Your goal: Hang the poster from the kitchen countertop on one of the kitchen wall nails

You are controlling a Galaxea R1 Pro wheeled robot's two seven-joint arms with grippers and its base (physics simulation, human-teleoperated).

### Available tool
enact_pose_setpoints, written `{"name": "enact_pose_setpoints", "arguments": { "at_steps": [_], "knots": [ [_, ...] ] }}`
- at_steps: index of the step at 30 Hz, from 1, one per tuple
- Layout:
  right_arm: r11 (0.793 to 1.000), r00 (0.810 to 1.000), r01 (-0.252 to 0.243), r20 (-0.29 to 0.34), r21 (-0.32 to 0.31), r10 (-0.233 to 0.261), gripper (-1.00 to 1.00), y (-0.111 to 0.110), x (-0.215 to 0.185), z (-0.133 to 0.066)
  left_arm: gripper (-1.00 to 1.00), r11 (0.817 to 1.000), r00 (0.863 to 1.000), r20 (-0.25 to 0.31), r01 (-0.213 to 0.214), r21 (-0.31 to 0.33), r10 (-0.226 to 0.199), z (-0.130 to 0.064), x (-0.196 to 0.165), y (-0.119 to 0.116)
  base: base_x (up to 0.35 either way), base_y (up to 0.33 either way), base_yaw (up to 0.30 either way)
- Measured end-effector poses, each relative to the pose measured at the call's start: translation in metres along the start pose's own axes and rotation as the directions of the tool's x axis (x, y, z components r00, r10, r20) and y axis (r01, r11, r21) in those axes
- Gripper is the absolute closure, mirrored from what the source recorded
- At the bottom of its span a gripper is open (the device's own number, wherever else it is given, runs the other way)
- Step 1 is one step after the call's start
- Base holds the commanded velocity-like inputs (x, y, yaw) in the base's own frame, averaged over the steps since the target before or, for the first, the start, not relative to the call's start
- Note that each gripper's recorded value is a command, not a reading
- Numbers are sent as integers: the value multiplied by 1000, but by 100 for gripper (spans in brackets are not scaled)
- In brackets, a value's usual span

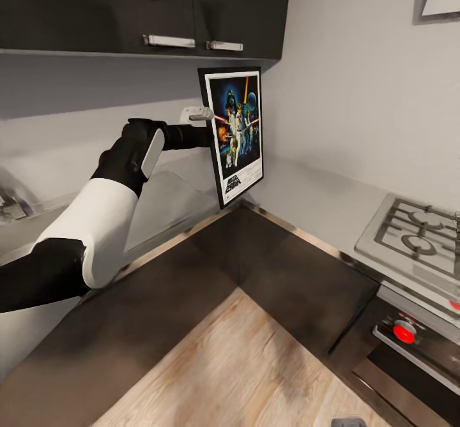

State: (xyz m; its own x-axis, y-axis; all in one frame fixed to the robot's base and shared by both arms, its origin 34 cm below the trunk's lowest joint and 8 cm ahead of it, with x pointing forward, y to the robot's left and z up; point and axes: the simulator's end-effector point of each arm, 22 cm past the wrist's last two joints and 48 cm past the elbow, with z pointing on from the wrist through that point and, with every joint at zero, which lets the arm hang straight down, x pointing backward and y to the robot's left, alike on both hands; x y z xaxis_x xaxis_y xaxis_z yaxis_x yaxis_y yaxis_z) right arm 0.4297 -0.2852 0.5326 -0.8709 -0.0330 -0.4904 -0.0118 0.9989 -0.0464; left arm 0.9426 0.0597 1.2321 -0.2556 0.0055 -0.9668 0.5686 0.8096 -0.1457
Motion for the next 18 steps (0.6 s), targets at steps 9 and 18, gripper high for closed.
{"name": "enact_pose_setpoints", "arguments": {
  "at_steps": [9,18],
  "knots": [
    [1000,1000,2,-10,0,-2,-100,0,2,0,100,1000,1000,0,0,1,0,0,0,0,-340,0,0],
    [1000,1000,5,-10,1,-5,-100,0,2,0,100,1000,1000,0,-1,2,1,0,0,-1,-340,0,0]
  ]
}}
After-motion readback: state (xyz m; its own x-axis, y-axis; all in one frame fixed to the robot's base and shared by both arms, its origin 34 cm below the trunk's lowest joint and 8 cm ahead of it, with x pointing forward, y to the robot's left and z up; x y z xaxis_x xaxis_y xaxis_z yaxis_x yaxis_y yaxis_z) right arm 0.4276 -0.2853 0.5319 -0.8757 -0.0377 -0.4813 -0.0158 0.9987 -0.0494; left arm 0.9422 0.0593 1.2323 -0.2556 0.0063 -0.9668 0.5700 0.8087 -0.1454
